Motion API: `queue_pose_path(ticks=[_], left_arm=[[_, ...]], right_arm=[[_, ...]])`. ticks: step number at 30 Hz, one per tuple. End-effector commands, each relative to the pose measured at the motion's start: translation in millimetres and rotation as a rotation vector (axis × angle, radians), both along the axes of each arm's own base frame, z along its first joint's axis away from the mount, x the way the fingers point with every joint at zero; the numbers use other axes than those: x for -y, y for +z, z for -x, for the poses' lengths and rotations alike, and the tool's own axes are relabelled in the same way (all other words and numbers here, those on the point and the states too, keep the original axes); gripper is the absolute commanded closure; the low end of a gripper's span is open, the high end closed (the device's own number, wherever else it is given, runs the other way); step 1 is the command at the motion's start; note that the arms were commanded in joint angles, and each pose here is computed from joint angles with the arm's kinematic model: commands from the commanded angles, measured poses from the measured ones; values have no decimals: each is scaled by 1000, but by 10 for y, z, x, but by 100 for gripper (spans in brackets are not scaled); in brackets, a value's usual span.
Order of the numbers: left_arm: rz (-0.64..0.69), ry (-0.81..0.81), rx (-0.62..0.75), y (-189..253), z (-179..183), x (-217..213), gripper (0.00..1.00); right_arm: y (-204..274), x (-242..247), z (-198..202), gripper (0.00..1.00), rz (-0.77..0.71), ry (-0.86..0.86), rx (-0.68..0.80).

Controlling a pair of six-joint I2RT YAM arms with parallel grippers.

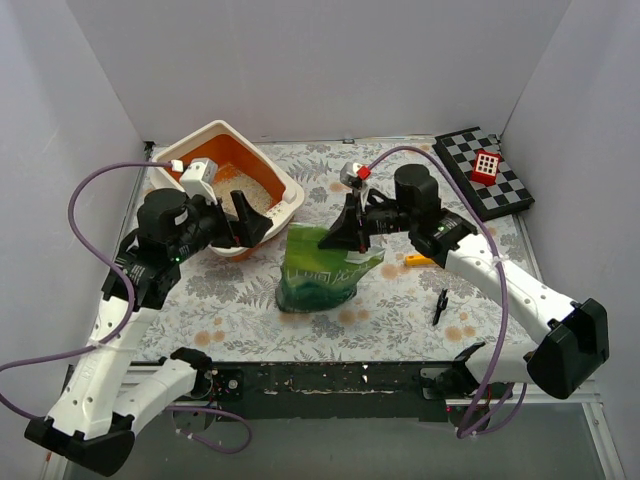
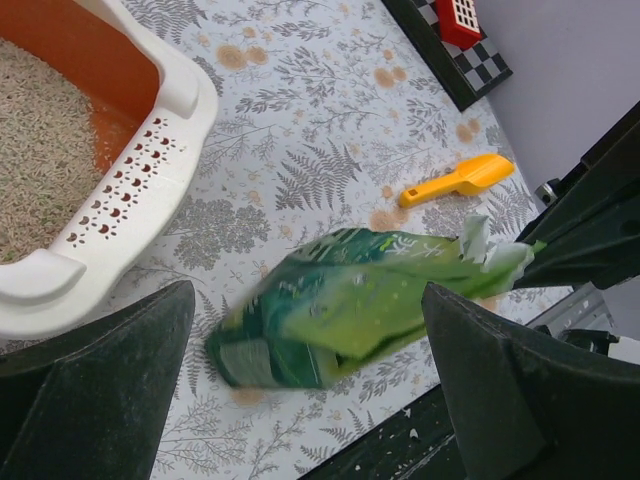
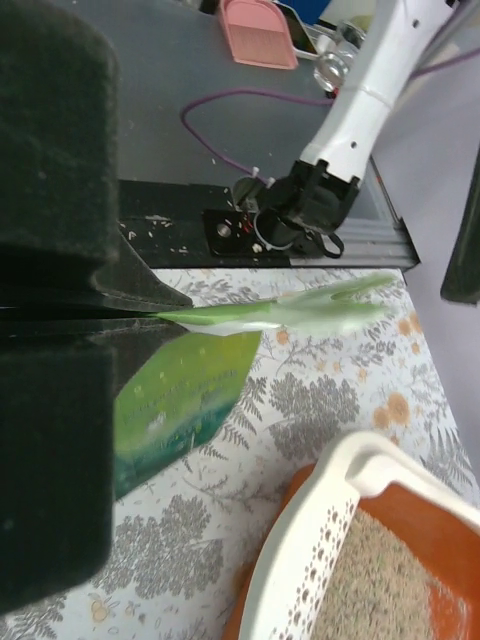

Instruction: Fill the litter box with clean litter

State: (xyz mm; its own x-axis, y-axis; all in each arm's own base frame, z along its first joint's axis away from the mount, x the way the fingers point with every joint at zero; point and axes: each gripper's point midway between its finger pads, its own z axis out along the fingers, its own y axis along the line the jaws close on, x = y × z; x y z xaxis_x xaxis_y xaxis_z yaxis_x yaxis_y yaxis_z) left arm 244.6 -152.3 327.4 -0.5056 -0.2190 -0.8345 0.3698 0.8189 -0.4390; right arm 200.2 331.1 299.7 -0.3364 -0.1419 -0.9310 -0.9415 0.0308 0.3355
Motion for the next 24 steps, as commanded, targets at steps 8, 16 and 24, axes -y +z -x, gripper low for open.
queue_pose_path(ticks=[8,16,24], left_arm=[[83,-277,110,116,438,291,2],[172,-511,136,178,868,482,2],[176,-621,148,-4,931,578,2]], right_arm=[[466,-193,311,99,-36,60,178],[527,-285,198,99,-24,6,195],[486,-279,226,99,-12,25,200]])
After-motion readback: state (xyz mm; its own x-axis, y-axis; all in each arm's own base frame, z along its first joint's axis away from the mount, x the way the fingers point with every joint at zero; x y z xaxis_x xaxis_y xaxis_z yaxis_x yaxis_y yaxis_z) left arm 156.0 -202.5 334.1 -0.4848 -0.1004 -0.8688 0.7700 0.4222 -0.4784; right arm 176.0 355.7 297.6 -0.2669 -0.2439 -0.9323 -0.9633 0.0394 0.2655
